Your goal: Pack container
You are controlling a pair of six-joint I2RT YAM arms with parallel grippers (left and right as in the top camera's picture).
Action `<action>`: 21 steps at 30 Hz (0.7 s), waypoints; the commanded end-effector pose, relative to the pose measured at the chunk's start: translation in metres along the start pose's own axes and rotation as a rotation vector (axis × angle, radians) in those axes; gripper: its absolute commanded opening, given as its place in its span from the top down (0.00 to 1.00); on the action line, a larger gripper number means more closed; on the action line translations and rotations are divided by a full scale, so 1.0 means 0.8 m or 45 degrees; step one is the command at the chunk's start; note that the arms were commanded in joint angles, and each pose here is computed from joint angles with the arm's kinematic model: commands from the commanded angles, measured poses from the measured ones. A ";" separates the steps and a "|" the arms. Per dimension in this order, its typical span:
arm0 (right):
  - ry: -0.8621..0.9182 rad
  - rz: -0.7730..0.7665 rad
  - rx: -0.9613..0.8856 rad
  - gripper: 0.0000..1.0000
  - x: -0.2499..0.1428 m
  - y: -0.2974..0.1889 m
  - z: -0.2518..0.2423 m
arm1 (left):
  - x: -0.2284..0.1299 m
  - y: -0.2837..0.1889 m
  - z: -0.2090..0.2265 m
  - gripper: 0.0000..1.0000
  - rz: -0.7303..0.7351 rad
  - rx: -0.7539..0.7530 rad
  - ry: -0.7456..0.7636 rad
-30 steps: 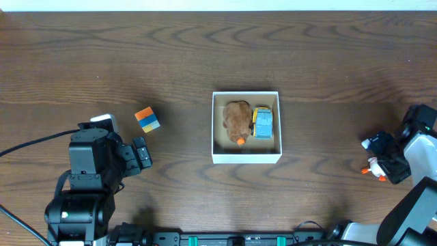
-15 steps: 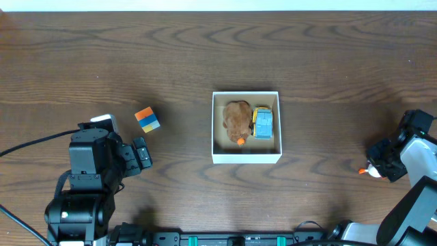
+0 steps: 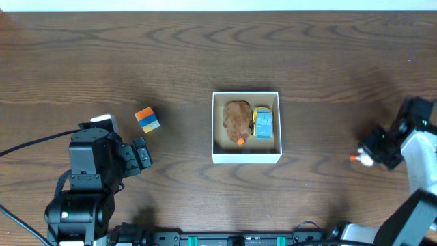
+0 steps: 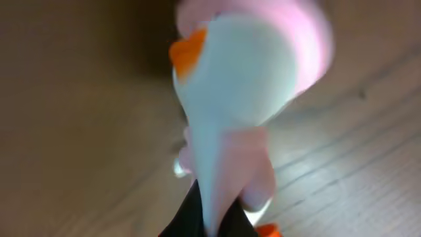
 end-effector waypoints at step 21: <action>-1.028 -0.393 0.805 0.99 -0.213 -0.173 0.328 | 0.006 -0.006 0.000 0.02 -0.021 0.000 -0.019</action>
Point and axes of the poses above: each gripper's point midway between its finger pads, its own y axis out along the fingers, its own z axis along the line the jaws close on, x = y × z, the point moved 6 cm from there along -y, back along the fingers
